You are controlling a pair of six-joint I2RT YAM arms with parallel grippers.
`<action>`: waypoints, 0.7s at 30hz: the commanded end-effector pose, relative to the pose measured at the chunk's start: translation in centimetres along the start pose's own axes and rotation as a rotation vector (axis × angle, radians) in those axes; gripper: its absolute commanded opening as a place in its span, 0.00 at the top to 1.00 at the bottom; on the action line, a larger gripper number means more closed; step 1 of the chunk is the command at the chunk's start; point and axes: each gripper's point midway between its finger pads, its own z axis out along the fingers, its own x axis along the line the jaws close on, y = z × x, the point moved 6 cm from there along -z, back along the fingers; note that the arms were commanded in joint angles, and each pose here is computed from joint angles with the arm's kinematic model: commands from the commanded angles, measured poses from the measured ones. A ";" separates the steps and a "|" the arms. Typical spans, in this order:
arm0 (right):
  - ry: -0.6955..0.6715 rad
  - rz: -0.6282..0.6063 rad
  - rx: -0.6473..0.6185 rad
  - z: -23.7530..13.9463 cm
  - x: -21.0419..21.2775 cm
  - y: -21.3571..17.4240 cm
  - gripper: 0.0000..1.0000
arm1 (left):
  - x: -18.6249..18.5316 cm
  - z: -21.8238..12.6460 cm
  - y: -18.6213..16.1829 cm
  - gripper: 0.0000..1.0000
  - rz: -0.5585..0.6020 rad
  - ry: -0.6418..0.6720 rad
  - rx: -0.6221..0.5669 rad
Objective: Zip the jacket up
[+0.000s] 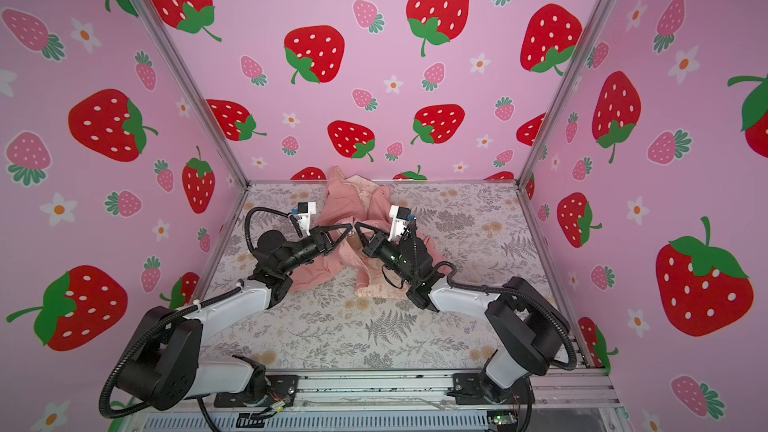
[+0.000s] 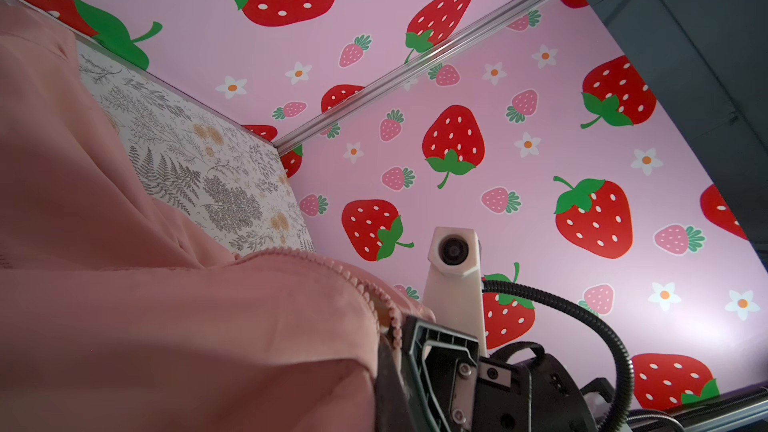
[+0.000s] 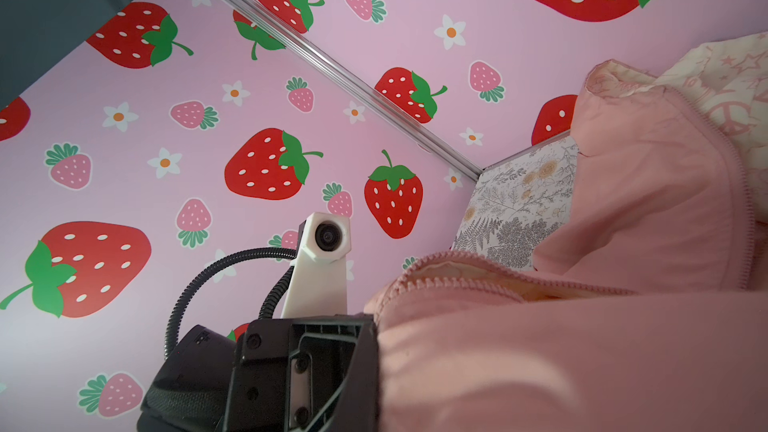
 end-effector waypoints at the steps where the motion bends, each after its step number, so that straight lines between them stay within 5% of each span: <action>1: 0.042 -0.046 -0.085 -0.4 2.8 2.1 1.00 | -1.8 0.2 1.0 1.00 0.047 -0.057 -0.024; 21: -0.044 -0.096 -0.072 0.3 1.9 1.9 1.00 | -1.9 0.1 1.0 1.00 0.043 -0.062 -0.034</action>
